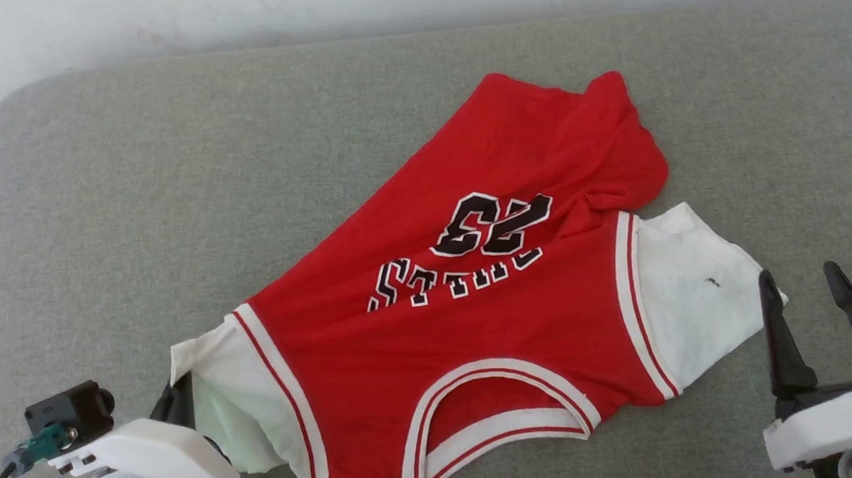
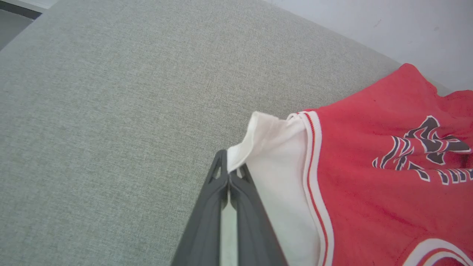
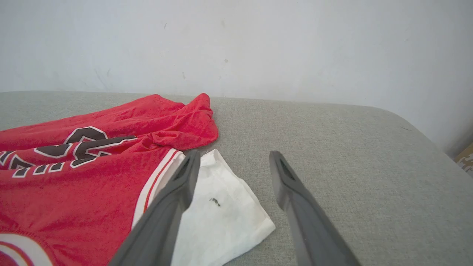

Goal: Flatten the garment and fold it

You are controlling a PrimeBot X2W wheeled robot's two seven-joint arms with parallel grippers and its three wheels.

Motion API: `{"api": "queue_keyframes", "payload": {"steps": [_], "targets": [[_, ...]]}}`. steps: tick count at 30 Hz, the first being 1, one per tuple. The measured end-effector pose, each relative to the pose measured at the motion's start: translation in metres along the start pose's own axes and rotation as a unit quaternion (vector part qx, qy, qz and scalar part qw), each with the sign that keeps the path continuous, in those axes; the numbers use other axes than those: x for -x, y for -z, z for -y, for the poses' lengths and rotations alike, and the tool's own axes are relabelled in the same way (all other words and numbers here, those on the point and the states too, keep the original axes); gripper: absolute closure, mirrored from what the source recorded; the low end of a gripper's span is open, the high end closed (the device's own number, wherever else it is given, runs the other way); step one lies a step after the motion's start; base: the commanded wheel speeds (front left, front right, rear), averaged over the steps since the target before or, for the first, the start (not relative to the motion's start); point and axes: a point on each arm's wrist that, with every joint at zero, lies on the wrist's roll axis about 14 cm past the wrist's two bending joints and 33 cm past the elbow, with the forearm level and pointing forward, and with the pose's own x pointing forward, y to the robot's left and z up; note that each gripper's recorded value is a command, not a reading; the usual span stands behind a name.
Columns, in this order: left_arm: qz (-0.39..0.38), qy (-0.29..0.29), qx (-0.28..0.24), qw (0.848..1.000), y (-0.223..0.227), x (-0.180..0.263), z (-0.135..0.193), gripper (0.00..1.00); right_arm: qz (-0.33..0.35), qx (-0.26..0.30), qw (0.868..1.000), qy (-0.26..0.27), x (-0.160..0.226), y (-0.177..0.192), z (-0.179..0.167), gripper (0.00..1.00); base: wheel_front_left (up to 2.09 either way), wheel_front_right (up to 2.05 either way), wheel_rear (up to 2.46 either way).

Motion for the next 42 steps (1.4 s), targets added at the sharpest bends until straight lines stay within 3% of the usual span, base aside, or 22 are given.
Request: {"api": "queue_keyframes", "payload": {"steps": [7, 10, 17, 22, 31, 40, 41, 42], "targets": [[-0.002, 0.019, 0.002, 1.0, 0.001, -0.009, 0.016, 1.0, -0.041, -0.001, 0.999, -0.018, -0.018, 0.008, -0.004, 0.0, 0.0, 0.0, 0.0], [-0.001, 0.032, 0.001, 1.0, -0.001, -0.015, 0.027, 1.0, -0.092, 0.004, 0.995, -0.027, -0.025, 0.02, 0.002, 0.0, 0.0, 0.0, 0.0], [-0.009, 0.052, -0.002, 0.999, 0.001, -0.025, 0.043, 1.0, -0.231, 0.04, 0.97, -0.071, -0.03, 0.054, 0.013, 0.0, 0.0, 0.0, 0.0], [-0.015, 0.053, -0.005, 0.998, 0.003, -0.03, 0.044, 1.0, -0.252, 0.082, 0.96, -0.094, -0.042, 0.055, 0.017, 0.0, 0.0, 0.0, 0.0], [-0.027, 0.049, -0.005, 0.998, 0.009, -0.033, 0.042, 1.0, -0.328, 0.087, 0.93, -0.14, -0.046, 0.089, 0.004, 0.0, 0.0, 0.0, 0.0], [-0.042, 0.043, -0.006, 0.998, 0.017, -0.039, 0.038, 1.0, -0.347, 0.1, 0.918, -0.163, -0.064, 0.097, 0.002, 0.0, 0.0, 0.0, 0.0], [-0.043, 0.043, -0.005, 0.998, 0.018, -0.04, 0.038, 1.0, -0.352, 0.093, 0.916, -0.166, -0.063, 0.098, 0.001, 0.09, 0.0, 0.0, 0.0], [-0.043, 0.044, -0.005, 0.998, 0.017, -0.041, 0.039, 1.0, -0.358, 0.082, 0.915, -0.168, -0.063, 0.099, 0.0, 0.51, 0.0, 0.0, 0.0]]}}
